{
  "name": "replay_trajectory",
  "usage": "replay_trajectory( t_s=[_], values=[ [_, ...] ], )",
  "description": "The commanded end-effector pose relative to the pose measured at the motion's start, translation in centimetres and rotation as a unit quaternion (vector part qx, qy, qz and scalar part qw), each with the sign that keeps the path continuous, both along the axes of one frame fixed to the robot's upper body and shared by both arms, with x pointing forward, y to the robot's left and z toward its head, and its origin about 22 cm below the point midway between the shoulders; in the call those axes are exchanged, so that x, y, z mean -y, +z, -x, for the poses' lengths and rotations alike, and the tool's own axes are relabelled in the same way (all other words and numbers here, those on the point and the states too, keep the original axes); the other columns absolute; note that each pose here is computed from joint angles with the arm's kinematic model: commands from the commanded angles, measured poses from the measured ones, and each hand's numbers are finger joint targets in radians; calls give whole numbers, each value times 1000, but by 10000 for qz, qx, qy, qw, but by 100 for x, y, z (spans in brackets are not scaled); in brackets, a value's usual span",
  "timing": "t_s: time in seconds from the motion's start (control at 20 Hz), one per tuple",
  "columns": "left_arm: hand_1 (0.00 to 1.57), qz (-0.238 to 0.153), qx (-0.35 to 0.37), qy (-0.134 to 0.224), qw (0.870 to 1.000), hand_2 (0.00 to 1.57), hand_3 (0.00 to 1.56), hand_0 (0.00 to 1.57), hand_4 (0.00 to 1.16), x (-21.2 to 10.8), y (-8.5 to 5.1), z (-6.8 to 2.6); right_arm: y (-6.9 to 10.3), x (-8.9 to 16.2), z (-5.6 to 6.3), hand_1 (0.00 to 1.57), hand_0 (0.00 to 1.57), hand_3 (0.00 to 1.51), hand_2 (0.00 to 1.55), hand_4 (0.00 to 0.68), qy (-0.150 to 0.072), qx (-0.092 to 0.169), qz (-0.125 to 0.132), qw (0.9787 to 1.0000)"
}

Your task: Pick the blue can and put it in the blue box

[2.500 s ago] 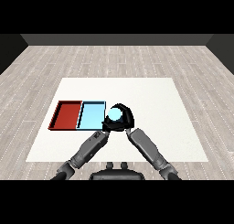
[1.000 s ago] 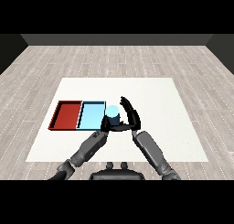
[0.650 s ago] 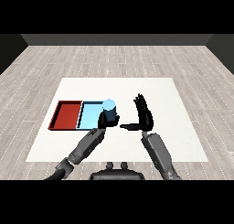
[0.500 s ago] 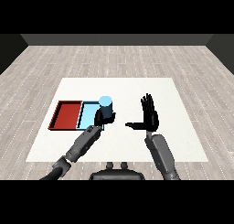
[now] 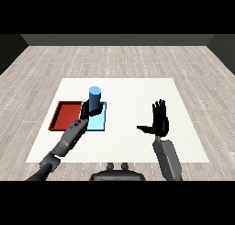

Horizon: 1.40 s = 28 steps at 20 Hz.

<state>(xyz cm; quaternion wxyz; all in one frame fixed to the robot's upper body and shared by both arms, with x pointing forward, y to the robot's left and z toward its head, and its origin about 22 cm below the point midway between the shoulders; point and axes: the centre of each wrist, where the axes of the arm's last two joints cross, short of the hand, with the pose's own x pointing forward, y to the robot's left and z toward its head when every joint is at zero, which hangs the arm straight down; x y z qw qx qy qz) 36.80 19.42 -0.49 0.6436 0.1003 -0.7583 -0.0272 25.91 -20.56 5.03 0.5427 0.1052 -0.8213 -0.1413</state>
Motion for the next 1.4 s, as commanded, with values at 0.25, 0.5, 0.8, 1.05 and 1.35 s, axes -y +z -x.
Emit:
replay_trajectory(
  t_s=[0.25, 0.5, 0.8, 1.05, 1.35],
  values=[
    [1571, -1419, -1525, 856, 9743, 1520, 1403, 1571, 999, -258, -227, -162, -197, 78, -96, 0, 0, 0, 0, 0, -64, -120, -91, 9999],
    [732, -1846, -3042, 1154, 9274, 686, 480, 732, 914, -420, -703, 91, -269, 205, -60, 0, 0, 0, 0, 0, -145, -118, -240, 9995],
    [1321, -1756, -3518, 1555, 9062, 1152, 203, 1321, 752, -287, -659, -32, -279, 281, -61, 0, 0, 0, 0, 0, -180, -330, -111, 9992],
    [1170, -1141, -3686, 1641, 9079, 1021, 0, 1170, 686, -416, -711, 24, -259, 351, -96, 0, 0, 0, 0, 0, -309, -282, -98, 9991],
    [0, -1549, -3710, 1445, 9041, 0, 0, 0, 0, -494, -655, -19, -303, 173, -175, 0, 0, 0, 0, 0, -230, -181, -84, 9995]
  ],
)
